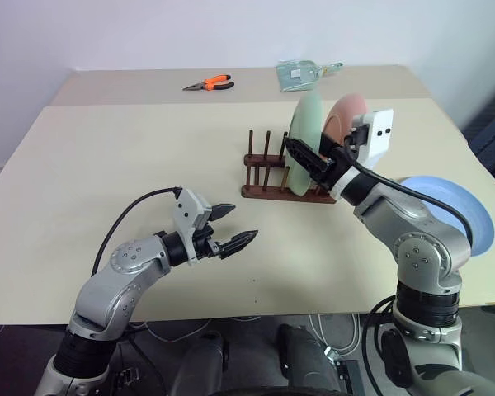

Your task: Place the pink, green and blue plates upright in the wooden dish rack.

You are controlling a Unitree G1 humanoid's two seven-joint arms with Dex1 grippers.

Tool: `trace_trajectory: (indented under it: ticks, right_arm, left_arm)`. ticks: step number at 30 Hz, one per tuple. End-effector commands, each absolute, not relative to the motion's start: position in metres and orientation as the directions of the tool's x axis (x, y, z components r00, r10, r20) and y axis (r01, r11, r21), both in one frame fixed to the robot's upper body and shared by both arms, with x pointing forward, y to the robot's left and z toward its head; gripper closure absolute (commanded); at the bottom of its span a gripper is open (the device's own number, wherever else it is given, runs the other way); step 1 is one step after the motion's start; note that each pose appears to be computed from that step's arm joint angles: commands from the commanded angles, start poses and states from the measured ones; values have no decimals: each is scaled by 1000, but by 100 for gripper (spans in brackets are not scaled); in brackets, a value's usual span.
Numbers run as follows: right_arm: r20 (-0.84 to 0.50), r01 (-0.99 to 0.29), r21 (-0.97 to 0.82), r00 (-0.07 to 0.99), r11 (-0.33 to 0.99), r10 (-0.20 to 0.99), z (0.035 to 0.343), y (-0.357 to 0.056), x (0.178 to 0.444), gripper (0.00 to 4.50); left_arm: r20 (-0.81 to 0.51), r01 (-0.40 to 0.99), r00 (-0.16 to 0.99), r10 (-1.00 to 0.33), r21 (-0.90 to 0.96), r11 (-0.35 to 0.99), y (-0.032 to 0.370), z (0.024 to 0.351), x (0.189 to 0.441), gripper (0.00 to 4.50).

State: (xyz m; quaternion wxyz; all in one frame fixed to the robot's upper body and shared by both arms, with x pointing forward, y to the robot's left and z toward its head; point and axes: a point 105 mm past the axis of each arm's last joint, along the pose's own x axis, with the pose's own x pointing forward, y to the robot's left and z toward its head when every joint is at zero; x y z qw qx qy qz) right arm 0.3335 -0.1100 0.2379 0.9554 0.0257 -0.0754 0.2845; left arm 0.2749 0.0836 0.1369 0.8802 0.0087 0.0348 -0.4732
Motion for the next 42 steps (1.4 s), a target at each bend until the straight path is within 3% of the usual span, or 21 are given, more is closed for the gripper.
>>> trace_trajectory:
  ticks: [1, 4, 7, 9, 11, 14, 18, 22, 25, 32, 35, 39, 42]
  right_arm:
    - [248, -506, -313, 774, 804, 583, 272, -109, 319, 98]
    - [266, -442, -470, 755, 765, 599, 287, -123, 308, 98]
    - [276, -407, -497, 764, 767, 584, 301, -151, 299, 98]
    - [247, -409, -456, 795, 790, 555, 300, -179, 294, 46]
    - [172, -374, -418, 862, 828, 477, 284, -218, 286, 4]
    - [29, -370, -382, 911, 847, 411, 247, -245, 274, 4]
    - [-226, -323, -413, 942, 851, 248, 172, -273, 269, 4]
    - [-317, -221, -468, 946, 856, 71, 130, -298, 274, 4]
    - [-358, -160, -509, 933, 846, -38, 110, -317, 280, 87]
    - [-371, -123, -532, 923, 838, -100, 104, -329, 289, 440]
    - [-272, -76, -528, 959, 846, -84, 128, -325, 299, 447]
    - [78, 56, -530, 997, 846, -17, 211, -306, 313, 447]
    - [363, -31, -365, 915, 930, 173, 292, -258, 310, 447]
  left_arm:
    - [-50, 840, 542, -839, 12, 542, 83, 145, 272, 39]
    - [-58, 846, 533, -844, 15, 533, 81, 143, 273, 39]
    - [-61, 853, 522, -851, 20, 522, 79, 143, 275, 39]
    - [-66, 860, 510, -858, 28, 509, 78, 142, 276, 39]
    - [-72, 870, 492, -868, 31, 491, 75, 142, 277, 39]
    - [-77, 888, 459, -885, 43, 457, 72, 141, 277, 39]
    - [-75, 907, 421, -904, 52, 418, 65, 143, 278, 39]
    - [-77, 912, 409, -909, 62, 405, 61, 144, 279, 39]
    - [-77, 913, 407, -910, 65, 402, 60, 145, 278, 39]
    - [-81, 905, 425, -901, 70, 420, 64, 145, 277, 39]
    - [-81, 902, 430, -899, 70, 425, 64, 145, 277, 39]
    - [-80, 898, 439, -895, 72, 434, 66, 144, 278, 39]
    - [-72, 879, 475, -877, 80, 470, 72, 145, 285, 39]
